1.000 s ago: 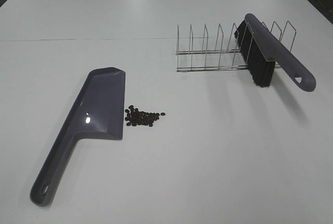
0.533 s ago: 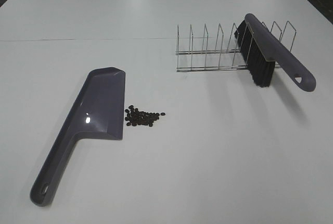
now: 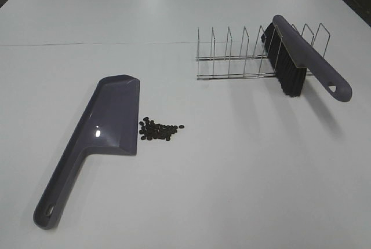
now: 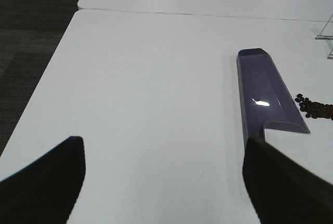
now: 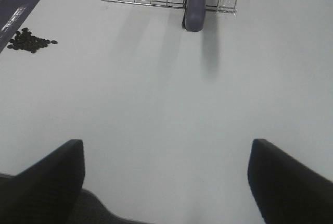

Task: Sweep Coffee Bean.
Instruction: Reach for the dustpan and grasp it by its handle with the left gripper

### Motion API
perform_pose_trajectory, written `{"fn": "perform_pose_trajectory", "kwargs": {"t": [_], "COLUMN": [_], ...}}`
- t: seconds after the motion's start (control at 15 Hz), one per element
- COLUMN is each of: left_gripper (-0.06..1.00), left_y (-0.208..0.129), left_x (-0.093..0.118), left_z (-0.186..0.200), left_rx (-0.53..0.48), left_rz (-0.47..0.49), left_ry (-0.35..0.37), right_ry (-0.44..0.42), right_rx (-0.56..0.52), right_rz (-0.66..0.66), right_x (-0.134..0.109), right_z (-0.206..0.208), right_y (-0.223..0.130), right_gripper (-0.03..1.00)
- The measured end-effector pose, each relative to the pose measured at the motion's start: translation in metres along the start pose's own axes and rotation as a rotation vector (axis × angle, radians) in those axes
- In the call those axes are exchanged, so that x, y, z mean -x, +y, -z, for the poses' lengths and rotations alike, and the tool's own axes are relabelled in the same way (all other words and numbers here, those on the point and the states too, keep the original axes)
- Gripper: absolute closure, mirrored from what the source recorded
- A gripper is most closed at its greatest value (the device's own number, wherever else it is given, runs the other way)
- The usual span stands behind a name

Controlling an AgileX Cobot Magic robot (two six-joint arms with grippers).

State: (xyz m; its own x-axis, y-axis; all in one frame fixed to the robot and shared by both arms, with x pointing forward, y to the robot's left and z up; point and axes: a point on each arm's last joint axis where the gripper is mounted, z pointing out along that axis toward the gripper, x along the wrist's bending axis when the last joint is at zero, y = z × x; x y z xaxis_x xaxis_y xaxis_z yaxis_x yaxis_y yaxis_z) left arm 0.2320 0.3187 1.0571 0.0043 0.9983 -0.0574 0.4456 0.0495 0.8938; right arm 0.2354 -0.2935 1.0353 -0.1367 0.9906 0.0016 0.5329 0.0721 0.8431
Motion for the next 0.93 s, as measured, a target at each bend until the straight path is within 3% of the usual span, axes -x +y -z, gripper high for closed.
{"fn": "perform_pose_trajectory", "kwargs": {"t": [0.93], "left_gripper": [0.19], "left_y": [0.0001], "left_x": [0.0001], "left_z": [0.0], "left_rx": [0.001], "left_rz": [-0.037], "left_ry": [-0.001], "right_ry": [-0.014], "right_rx": [-0.001], "right_rz": [-0.014], "right_x": [0.0013], "right_z": [0.0], "right_y": [-0.0001], "right_gripper": [0.22]}}
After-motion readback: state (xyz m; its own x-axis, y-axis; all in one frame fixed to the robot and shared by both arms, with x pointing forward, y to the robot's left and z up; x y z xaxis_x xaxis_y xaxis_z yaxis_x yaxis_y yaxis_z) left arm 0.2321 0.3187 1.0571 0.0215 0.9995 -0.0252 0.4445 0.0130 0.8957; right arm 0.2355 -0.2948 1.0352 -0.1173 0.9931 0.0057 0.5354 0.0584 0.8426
